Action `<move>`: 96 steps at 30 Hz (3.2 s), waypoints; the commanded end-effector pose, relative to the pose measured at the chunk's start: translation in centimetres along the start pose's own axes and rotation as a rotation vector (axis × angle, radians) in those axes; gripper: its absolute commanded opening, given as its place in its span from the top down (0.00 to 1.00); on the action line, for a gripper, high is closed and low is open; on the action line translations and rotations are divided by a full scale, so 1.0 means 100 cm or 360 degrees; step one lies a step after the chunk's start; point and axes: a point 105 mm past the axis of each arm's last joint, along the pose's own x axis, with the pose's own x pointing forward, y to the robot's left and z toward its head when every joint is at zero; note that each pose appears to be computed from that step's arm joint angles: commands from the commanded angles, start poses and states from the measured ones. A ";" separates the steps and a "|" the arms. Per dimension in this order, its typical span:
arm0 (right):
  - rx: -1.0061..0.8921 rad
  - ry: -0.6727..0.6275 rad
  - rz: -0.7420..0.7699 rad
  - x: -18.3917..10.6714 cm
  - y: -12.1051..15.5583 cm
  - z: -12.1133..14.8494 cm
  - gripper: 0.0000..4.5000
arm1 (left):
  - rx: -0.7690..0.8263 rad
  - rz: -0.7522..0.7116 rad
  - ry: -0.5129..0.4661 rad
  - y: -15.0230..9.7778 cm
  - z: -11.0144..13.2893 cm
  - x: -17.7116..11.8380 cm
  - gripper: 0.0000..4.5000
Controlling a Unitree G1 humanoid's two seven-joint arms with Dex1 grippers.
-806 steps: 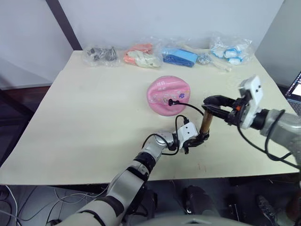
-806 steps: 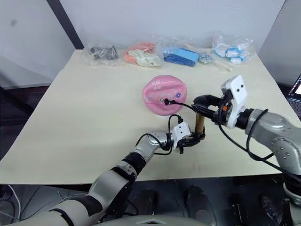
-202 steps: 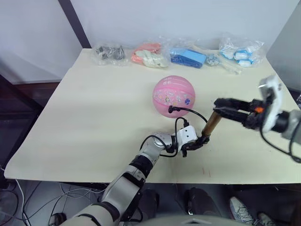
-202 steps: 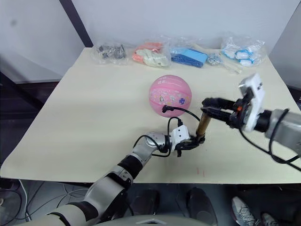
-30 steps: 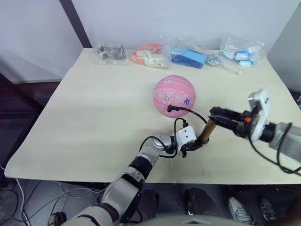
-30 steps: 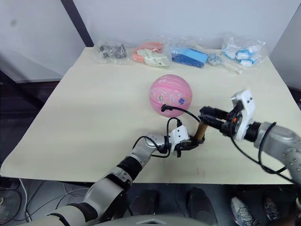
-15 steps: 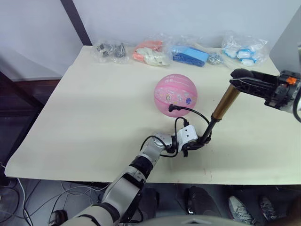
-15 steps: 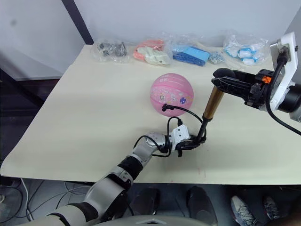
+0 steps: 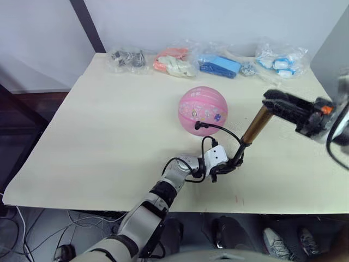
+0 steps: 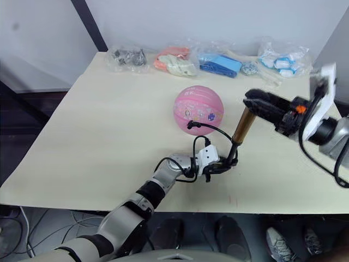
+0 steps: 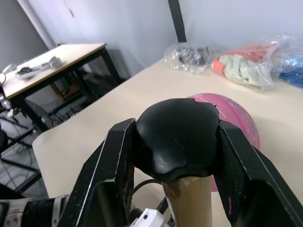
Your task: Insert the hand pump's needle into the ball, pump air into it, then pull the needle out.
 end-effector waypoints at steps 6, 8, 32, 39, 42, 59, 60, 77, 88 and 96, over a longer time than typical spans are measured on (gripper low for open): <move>0.0048 0.0364 -0.0103 0.009 -0.014 -0.092 0.62 | -0.0122 -0.0097 0.0249 -0.020 -0.046 -0.007 0.77; 0.0052 0.0379 -0.0102 0.011 -0.014 -0.101 0.62 | -0.0122 -0.0098 0.0247 -0.020 -0.046 -0.006 0.77; -0.0293 -0.0083 0.0003 -0.009 0.014 0.065 0.62 | -0.0118 -0.0102 0.0242 -0.021 -0.046 -0.005 0.77; -0.0340 -0.0165 0.0038 -0.015 0.031 0.101 0.62 | -0.0119 -0.0105 0.0243 -0.021 -0.046 -0.005 0.77; -0.0346 -0.0187 0.0043 -0.015 0.034 0.109 0.62 | -0.0120 -0.0105 0.0243 -0.021 -0.046 -0.005 0.77; -0.0022 0.0255 -0.0054 0.005 0.005 -0.025 0.62 | -0.0118 -0.0097 0.0240 -0.020 -0.045 -0.006 0.77; -0.0009 0.0270 -0.0059 0.006 0.003 -0.032 0.62 | -0.0118 -0.0097 0.0240 -0.020 -0.045 -0.006 0.77; 0.0093 0.0432 -0.0184 0.008 -0.017 -0.114 0.62 | -0.0113 -0.0085 0.0242 -0.017 -0.043 -0.007 0.77; -0.0174 -0.0011 -0.0074 -0.014 0.005 0.033 0.62 | -0.0120 -0.0090 0.0242 -0.020 -0.045 -0.006 0.77; -0.0312 -0.0098 -0.0047 -0.028 0.025 0.090 0.62 | -0.0123 -0.0092 0.0242 -0.020 -0.045 -0.006 0.77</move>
